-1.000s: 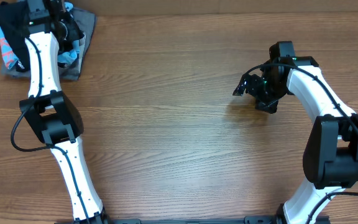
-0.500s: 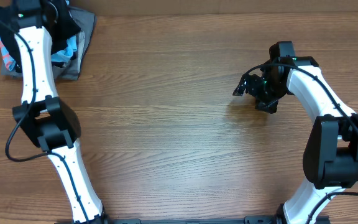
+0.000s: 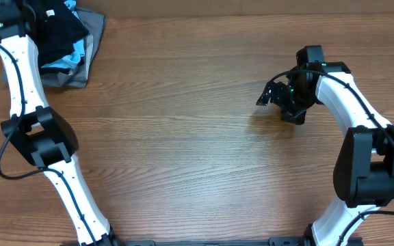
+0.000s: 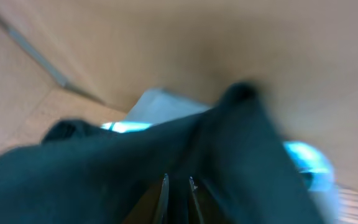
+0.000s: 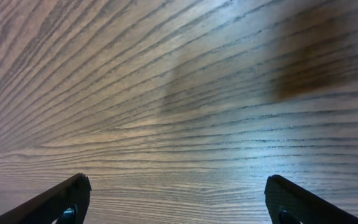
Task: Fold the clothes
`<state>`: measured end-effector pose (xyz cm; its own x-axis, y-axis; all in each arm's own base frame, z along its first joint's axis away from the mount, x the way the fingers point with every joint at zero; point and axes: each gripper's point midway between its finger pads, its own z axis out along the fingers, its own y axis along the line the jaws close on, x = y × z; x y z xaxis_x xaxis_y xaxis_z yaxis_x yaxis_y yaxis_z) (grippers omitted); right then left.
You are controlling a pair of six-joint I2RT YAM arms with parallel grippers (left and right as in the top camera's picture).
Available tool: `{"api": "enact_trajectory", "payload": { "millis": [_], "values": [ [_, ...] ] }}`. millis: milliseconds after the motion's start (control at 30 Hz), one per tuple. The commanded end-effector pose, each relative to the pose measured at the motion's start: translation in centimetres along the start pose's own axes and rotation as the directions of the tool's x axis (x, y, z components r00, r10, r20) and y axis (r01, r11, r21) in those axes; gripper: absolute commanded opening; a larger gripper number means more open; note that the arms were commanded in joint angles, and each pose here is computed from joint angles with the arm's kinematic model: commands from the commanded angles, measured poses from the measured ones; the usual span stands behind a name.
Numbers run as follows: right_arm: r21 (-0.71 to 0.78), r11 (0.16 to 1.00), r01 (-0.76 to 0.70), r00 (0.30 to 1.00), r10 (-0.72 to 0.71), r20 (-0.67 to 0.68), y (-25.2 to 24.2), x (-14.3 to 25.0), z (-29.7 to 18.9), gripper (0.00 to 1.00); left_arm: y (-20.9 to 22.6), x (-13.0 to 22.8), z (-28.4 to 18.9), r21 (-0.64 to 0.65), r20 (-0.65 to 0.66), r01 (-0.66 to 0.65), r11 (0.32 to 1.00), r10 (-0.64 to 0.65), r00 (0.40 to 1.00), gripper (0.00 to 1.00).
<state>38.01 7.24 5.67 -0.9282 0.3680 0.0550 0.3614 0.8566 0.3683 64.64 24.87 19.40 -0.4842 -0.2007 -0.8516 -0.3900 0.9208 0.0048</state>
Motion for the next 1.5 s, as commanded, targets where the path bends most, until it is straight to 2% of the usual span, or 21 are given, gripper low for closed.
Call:
{"api": "enact_trajectory", "payload": {
  "millis": [0, 67, 100, 200, 300, 433, 467, 567, 633, 667, 700, 867, 1000, 1233, 1300, 1467],
  "values": [
    [0.013, 1.000, 0.004, 1.000, -0.004, -0.005, -0.1, 0.4, 0.0, 0.93, 3.1, 4.9, 3.8, -0.057, -0.080, 0.012, 0.998, -0.016, 0.997, 0.17],
    [0.015, 1.000, -0.002, 1.000, 0.002, -0.010, -0.1, 0.5, 0.0, 0.92, 4.3, 6.2, 4.6, -0.075, -0.103, 0.039, 0.996, -0.046, 0.994, 0.18],
    [0.015, 1.000, -0.006, 1.000, 0.006, -0.009, -0.1, 0.5, 0.0, 0.88, 4.8, 6.8, 4.8, -0.085, -0.114, 0.069, 0.994, -0.079, 0.990, 0.18],
    [0.012, 0.999, -0.036, 0.999, 0.036, -0.004, -0.1, 0.3, 0.0, 0.82, 5.7, 7.3, 4.8, -0.101, -0.129, 0.109, 0.989, -0.122, 0.984, 0.18],
    [0.009, 0.999, -0.038, 0.999, 0.038, 0.004, 0.3, 0.3, 0.0, 0.81, 5.8, 5.8, 3.9, -0.098, -0.103, 0.093, 0.991, -0.103, 0.989, 0.24],
    [0.026, 0.999, -0.021, 0.999, 0.020, 0.038, 0.9, 0.2, -0.3, 0.80, 5.0, 1.0, 1.1, -0.081, -0.008, 0.095, 0.992, -0.096, 0.995, 0.34],
    [0.041, 0.999, -0.026, 0.998, 0.023, 0.058, 0.9, 0.1, -0.7, 0.81, 4.6, -0.7, 0.0, -0.074, 0.025, 0.098, 0.992, -0.097, 0.995, 0.38],
    [0.035, 0.999, 0.001, 0.993, -0.005, 0.122, 1.7, -0.2, -2.6, 0.81, 3.7, -5.1, -3.5, -0.048, 0.114, 0.145, 0.988, -0.139, 0.984, 0.61],
    [0.018, 1.000, 0.018, 0.984, -0.021, 0.175, 2.4, -0.4, -4.5, 0.80, 3.2, -7.6, -6.1, -0.027, 0.162, 0.178, 0.984, -0.172, 0.972, 0.70],
    [0.017, 1.000, 0.025, 0.976, -0.028, 0.214, 2.7, -0.5, -5.8, 0.80, 2.8, -8.7, -7.6, -0.014, 0.178, 0.192, 0.981, -0.186, 0.966, 0.79],
    [0.021, 0.999, 0.031, 0.968, -0.036, 0.249, 2.8, -0.5, -7.0, 0.81, 2.4, -9.4, -8.9, -0.004, 0.184, 0.203, 0.979, -0.198, 0.963, 0.99],
    [0.004, 0.997, 0.074, 0.903, -0.069, 0.423, 3.8, 0.6, -13.9, 0.81, -0.3, -10.2, -15.1, 0.048, 0.112, 0.280, 0.959, -0.284, 0.952, 1.00],
    [-0.005, 0.995, 0.104, 0.847, -0.086, 0.525, 4.0, 3.5, -19.1, 0.80, -3.0, -9.1, -18.7, 0.090, 0.021, 0.274, 0.958, -0.277, 0.961, 1.00],
    [0.066, 0.997, 0.039, 0.746, -0.073, 0.662, 1.1, 9.2, -25.2, 0.79, -4.7, -6.2, -19.0, 0.081, -0.096, 0.257, 0.963, -0.249, 0.964, 1.00],
    [0.044, 0.999, -0.013, 0.698, -0.022, 0.716, -0.3, 11.5, -27.4, 0.79, -4.8, -4.4, -19.2, 0.063, -0.166, 0.252, 0.966, -0.239, 0.957, 1.00],
    [-0.030, 0.992, -0.122, 0.576, 0.095, 0.812, -2.9, 14.0, -30.9, 0.81, -4.6, -2.4, -19.5, 0.036, -0.242, 0.247, 0.968, -0.231, 0.942, 1.00]
  ]
}}
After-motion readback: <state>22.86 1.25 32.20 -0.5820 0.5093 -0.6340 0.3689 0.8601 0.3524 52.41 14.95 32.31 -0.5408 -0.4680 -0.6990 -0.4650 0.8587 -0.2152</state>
